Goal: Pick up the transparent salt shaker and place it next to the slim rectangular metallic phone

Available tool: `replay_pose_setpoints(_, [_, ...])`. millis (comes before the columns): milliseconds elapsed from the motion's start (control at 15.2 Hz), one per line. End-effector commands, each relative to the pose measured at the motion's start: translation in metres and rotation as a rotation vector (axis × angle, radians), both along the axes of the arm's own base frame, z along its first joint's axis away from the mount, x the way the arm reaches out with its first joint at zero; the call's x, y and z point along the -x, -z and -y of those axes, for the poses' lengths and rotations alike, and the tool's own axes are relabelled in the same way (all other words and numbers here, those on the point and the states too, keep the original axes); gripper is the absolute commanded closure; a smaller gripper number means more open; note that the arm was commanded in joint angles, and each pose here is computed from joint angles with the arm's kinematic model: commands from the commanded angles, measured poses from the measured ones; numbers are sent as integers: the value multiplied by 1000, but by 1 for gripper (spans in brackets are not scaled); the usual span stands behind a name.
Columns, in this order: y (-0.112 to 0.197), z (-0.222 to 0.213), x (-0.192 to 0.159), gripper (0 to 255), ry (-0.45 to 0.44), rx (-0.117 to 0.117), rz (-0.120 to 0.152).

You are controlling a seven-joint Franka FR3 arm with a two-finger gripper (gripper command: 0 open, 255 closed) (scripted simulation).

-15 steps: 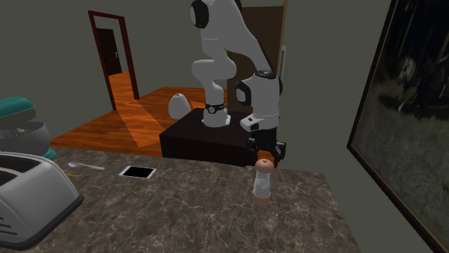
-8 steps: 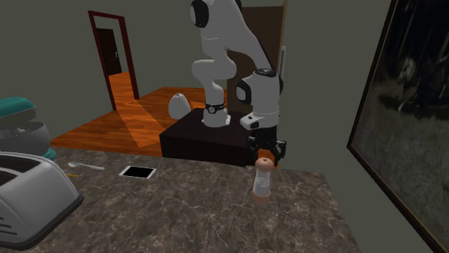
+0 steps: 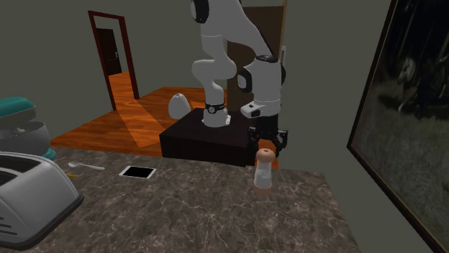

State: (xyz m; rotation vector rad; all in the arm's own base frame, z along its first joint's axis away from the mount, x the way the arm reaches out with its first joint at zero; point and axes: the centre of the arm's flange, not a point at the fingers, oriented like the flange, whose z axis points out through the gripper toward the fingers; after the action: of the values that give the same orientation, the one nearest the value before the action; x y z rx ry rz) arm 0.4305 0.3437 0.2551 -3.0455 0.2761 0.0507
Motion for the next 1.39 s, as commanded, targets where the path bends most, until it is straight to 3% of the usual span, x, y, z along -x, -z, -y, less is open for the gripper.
replay_pose_setpoints(0, [-11,0,0,255,0,0,0])
replay_pose_setpoints(1320, [-116,0,0,255,0,0,0])
